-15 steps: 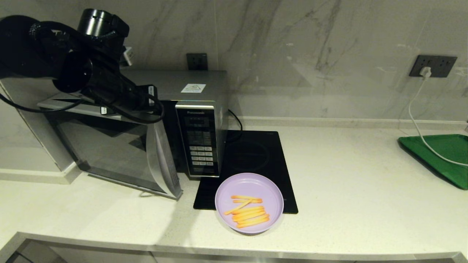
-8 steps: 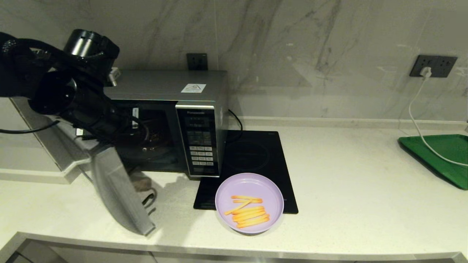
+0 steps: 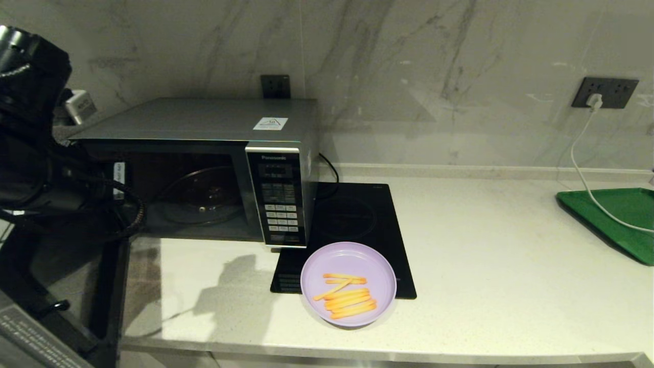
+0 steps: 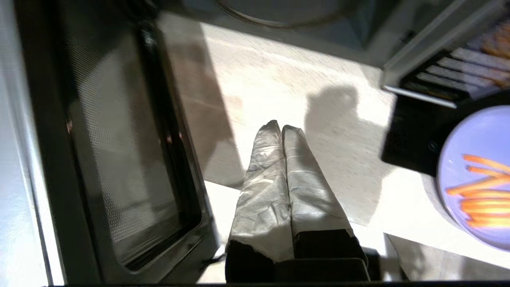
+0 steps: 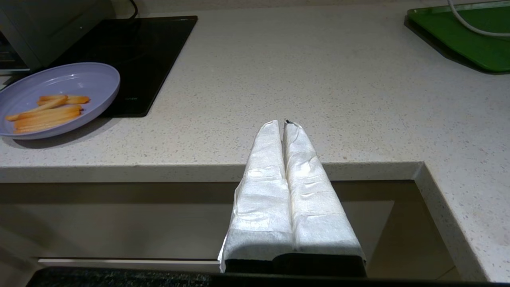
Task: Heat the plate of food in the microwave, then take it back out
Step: Open the microwave oven, then put the plate in the microwave oven
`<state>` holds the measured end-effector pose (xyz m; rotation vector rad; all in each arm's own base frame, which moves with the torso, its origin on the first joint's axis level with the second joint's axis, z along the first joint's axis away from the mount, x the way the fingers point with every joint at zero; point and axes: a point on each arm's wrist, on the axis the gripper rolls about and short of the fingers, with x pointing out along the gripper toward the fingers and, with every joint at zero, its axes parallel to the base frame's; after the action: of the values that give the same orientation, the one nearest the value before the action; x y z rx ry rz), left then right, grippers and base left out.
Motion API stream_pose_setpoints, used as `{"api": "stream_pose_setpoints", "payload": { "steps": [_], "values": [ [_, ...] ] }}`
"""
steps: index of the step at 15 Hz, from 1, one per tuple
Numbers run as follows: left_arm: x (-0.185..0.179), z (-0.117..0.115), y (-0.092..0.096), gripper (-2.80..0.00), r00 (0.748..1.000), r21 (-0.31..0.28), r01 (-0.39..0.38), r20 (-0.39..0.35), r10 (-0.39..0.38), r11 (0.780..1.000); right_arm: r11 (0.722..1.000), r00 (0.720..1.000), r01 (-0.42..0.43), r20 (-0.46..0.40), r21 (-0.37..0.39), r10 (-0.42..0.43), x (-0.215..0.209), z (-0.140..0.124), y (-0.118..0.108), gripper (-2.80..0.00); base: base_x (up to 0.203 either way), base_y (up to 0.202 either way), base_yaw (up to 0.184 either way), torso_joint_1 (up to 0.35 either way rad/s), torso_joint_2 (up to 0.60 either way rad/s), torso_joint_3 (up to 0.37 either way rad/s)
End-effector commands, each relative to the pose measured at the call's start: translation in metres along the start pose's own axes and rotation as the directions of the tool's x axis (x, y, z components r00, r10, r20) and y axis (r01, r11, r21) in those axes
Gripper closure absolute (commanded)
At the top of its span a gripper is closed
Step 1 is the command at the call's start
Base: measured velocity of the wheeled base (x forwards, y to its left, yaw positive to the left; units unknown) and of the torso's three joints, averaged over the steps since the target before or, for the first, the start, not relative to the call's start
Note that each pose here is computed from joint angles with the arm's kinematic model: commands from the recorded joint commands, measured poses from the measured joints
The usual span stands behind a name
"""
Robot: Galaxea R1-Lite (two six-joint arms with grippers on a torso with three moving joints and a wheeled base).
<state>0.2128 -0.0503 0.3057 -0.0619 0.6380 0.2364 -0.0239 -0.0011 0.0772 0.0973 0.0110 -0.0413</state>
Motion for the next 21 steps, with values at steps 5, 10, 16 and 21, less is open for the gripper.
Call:
{"api": "stream_pose_setpoints", "payload": {
  "steps": [5, 10, 16, 21],
  "values": [
    [-0.028, -0.006, 0.010, 0.00, 0.999, 0.038, 0.026, 0.037, -0.027, 0.999, 1.000, 1.000, -0.001, 0.000, 0.001, 0.001, 0.000, 0.000, 0.000, 0.00, 0.000, 0.000, 0.000, 0.000, 0.00, 0.000],
    [-0.019, -0.026, -0.007, 0.00, 0.986, 0.117, 0.156, -0.081, -0.148, 0.981, 1.000, 1.000, -0.001, 0.000, 0.000, 0.001, 0.000, 0.000, 0.000, 0.00, 0.000, 0.000, 0.000, 0.000, 0.00, 0.000],
    [0.010, -0.053, -0.059, 0.00, 0.891, 0.068, 0.355, -0.325, -0.316, 0.932, 1.000, 1.000, -0.001, -0.001, 0.000, 0.001, 0.000, 0.000, 0.000, 0.00, 0.000, 0.000, 0.000, 0.000, 0.00, 0.000],
    [0.042, -0.088, -0.127, 0.00, 0.836, 0.095, 0.377, -0.462, -0.295, 0.921, 1.000, 1.000, -0.001, 0.001, 0.001, 0.001, 0.000, 0.000, 0.000, 0.00, 0.000, 0.000, 0.000, 0.000, 0.00, 0.000]
  ]
}}
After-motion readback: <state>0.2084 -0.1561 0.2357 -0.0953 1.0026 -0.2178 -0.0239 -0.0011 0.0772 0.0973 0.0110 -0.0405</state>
